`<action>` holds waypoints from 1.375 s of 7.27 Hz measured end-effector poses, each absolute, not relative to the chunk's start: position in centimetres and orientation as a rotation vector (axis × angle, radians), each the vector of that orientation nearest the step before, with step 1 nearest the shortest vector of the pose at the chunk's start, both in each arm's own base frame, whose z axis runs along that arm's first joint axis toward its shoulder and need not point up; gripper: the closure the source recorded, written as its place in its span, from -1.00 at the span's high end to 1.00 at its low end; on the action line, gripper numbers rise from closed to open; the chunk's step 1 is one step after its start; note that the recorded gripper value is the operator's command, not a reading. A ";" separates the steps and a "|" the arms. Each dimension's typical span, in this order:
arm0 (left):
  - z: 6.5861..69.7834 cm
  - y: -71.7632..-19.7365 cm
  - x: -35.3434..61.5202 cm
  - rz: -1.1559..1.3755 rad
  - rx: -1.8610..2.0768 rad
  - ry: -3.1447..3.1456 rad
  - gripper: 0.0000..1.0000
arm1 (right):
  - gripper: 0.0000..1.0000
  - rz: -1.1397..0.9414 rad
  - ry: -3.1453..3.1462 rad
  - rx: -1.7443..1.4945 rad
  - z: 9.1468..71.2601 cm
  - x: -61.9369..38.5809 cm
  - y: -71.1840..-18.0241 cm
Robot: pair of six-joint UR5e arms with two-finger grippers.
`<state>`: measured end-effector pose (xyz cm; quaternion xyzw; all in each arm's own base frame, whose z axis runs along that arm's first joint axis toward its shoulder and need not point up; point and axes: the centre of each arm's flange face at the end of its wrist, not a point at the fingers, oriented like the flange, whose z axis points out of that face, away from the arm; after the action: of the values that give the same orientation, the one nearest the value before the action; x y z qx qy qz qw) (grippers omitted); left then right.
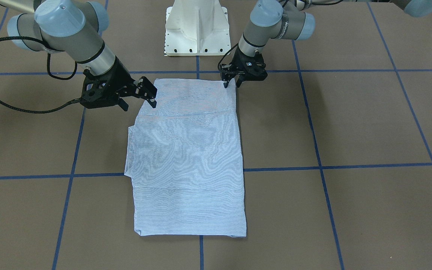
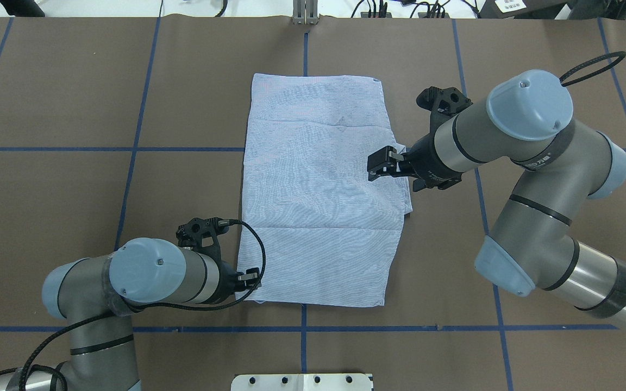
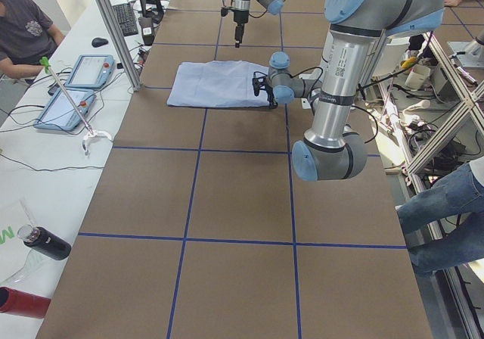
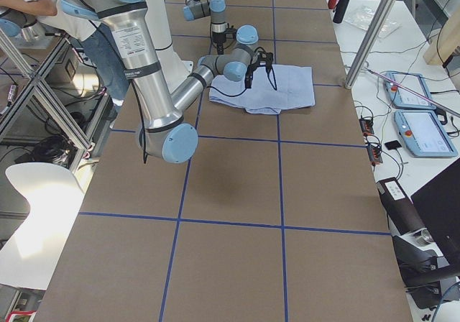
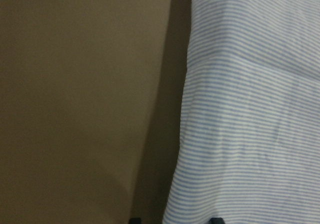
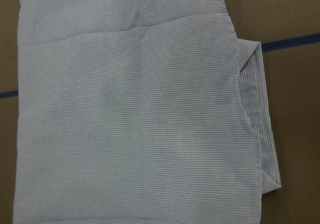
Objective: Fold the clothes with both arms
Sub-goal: 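Move the right gripper to the other near corner of the shirt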
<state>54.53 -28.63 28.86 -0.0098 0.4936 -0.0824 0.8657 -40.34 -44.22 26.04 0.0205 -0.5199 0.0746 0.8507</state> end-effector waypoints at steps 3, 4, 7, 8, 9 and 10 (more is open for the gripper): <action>28.6 -28.3 54.6 -0.167 -0.024 1.035 -1.00 | 1.00 0.161 -1.094 0.043 26.1 -40.1 -44.4; 28.4 -28.3 54.5 -0.166 -0.024 1.039 -1.00 | 1.00 0.165 -1.092 0.039 26.2 -40.1 -44.4; 27.1 -27.9 53.8 -0.153 -0.046 1.051 -1.00 | 1.00 0.307 -1.084 -0.067 26.6 -42.0 -42.6; 26.9 -27.8 53.7 -0.150 -0.051 1.052 -1.00 | 1.00 0.367 -1.067 -0.109 26.9 -43.8 -40.9; 26.8 -27.8 53.7 -0.149 -0.053 1.053 -1.00 | 1.00 0.421 -1.029 -0.146 27.3 -45.9 -38.8; 26.6 -27.8 53.7 -0.148 -0.053 1.055 -1.00 | 1.00 0.464 -0.966 -0.176 27.4 -47.9 -36.3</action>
<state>53.69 -27.75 26.64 -0.0253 0.5027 -0.0707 0.8612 -47.89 -36.30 27.36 -0.0836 -0.4595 0.2208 0.8562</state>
